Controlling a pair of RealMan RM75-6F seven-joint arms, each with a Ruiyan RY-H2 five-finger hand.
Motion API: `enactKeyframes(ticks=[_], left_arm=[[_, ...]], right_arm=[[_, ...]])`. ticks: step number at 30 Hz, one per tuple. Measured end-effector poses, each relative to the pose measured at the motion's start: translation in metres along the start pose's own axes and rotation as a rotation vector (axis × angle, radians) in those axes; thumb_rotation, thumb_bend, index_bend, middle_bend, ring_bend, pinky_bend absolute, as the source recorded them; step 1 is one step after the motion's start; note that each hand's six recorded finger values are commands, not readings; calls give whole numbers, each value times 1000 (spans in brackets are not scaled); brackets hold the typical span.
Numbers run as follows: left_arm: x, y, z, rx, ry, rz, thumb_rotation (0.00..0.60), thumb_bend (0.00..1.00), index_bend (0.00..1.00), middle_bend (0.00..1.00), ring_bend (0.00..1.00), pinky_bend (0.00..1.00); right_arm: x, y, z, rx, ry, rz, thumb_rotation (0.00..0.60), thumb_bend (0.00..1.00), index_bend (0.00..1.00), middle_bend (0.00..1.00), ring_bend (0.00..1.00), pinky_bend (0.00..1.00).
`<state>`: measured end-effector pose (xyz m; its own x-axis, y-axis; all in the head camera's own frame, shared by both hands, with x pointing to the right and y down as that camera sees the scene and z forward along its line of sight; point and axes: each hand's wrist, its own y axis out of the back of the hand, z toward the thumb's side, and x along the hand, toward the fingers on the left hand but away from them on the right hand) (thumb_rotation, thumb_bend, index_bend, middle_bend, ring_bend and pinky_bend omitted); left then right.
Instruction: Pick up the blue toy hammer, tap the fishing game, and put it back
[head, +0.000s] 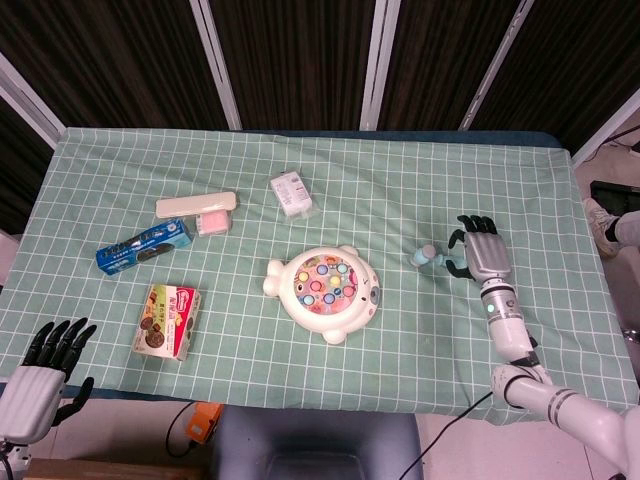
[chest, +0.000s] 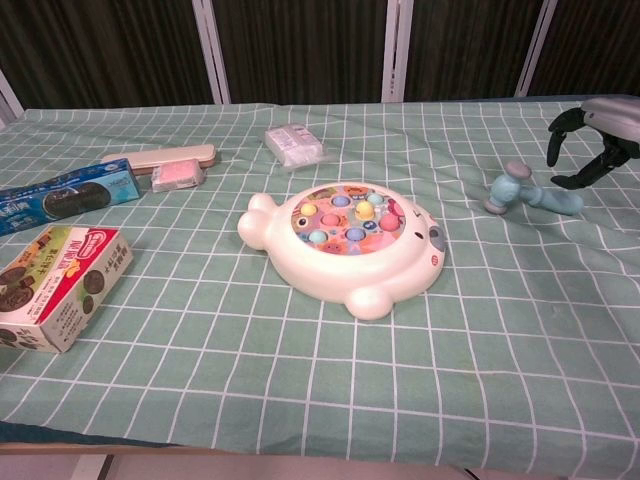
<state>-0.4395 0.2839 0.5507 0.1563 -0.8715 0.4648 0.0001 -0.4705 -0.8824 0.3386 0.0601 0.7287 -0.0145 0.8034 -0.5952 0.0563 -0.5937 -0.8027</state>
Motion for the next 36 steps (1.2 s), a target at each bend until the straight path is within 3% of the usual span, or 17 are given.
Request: enactKeyframes(ticks=[20, 36], left_arm=[[-1, 0, 0, -1, -2, 2, 600, 413, 0, 52, 0, 19], [-2, 1, -1, -1, 0, 2, 600, 413, 0, 51, 0, 18]], right_arm=[[-13, -20, 25, 58, -14, 18, 600, 484, 599, 240, 131, 189], [-16, -28, 28, 69, -24, 24, 600, 540, 623, 240, 137, 189]])
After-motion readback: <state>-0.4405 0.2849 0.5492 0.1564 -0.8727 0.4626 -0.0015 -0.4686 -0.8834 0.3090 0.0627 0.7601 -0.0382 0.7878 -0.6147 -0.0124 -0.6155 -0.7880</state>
